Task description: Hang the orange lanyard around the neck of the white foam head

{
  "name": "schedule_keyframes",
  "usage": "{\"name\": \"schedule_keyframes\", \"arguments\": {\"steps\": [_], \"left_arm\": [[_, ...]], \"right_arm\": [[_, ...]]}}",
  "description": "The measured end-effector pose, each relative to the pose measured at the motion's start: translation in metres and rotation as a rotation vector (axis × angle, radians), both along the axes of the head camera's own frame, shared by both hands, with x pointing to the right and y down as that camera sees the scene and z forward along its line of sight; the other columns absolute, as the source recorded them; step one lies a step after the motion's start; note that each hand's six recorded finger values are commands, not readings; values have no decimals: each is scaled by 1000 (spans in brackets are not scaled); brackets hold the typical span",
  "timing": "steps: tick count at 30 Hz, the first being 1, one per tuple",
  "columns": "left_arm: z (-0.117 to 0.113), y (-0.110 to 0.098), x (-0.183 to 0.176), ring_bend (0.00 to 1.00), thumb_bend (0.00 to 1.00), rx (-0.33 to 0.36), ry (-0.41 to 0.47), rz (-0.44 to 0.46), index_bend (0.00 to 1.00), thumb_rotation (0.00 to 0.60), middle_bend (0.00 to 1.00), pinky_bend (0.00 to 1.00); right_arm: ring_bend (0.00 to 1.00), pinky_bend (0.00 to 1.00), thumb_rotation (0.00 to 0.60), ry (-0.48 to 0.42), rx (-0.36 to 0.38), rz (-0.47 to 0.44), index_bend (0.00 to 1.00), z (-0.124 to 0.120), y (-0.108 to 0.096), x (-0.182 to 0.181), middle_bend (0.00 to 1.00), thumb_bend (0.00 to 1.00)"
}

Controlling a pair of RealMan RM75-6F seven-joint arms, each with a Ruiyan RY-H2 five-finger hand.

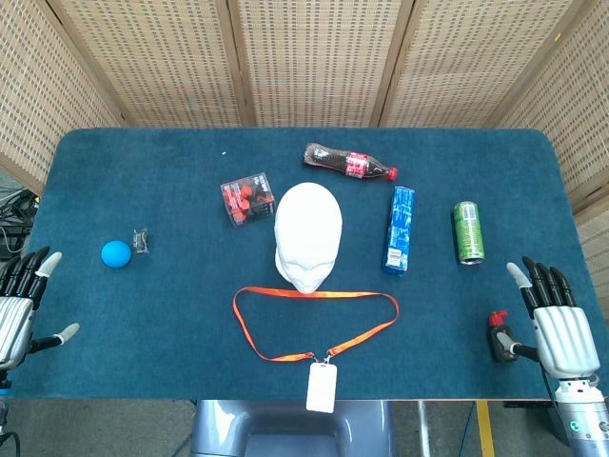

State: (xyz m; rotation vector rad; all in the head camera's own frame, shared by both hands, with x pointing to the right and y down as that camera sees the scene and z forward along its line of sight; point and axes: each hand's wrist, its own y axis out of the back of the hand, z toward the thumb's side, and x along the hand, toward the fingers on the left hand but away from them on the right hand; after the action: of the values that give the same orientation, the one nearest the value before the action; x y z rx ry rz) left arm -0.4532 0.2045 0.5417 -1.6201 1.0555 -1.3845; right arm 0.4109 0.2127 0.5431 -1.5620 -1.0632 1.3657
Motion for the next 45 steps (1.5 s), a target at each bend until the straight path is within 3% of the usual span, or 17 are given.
{"name": "schedule_keyframes", "arguments": {"steps": [9,14,16,20,29,45], "left_arm": [[3,-1,-1,0,0,-6,-8,-4,0,600,0,0],[8,-5,1,0,0,-17,-16,-3,0,600,0,0],[9,-6,2,0,0,-20,-17,-4,0,600,0,0],[16,-8,-1,0,0,-38,-30,-16,0,600,0,0],[30,-14,-3,0,0,-72,-55,-30,0,600,0,0],[36,-18,-7,0,0,-86,-60,-45,0,600,0,0]], "right_arm": [[0,0,600,-7,-40,-17,16,10,0,-5,0,0],[0,0,600,-45,-133,-95,206,31,-10,-24,0,43],[0,0,600,-58,-164,-132,317,38,-16,-33,0,125],[0,0,600,-89,-237,-232,419,57,-32,-61,0,246],[0,0,600,-123,-342,-369,447,114,-58,-127,0,372],[0,0,600,31,-338,-445,466,168,-66,-174,0,453]]}}
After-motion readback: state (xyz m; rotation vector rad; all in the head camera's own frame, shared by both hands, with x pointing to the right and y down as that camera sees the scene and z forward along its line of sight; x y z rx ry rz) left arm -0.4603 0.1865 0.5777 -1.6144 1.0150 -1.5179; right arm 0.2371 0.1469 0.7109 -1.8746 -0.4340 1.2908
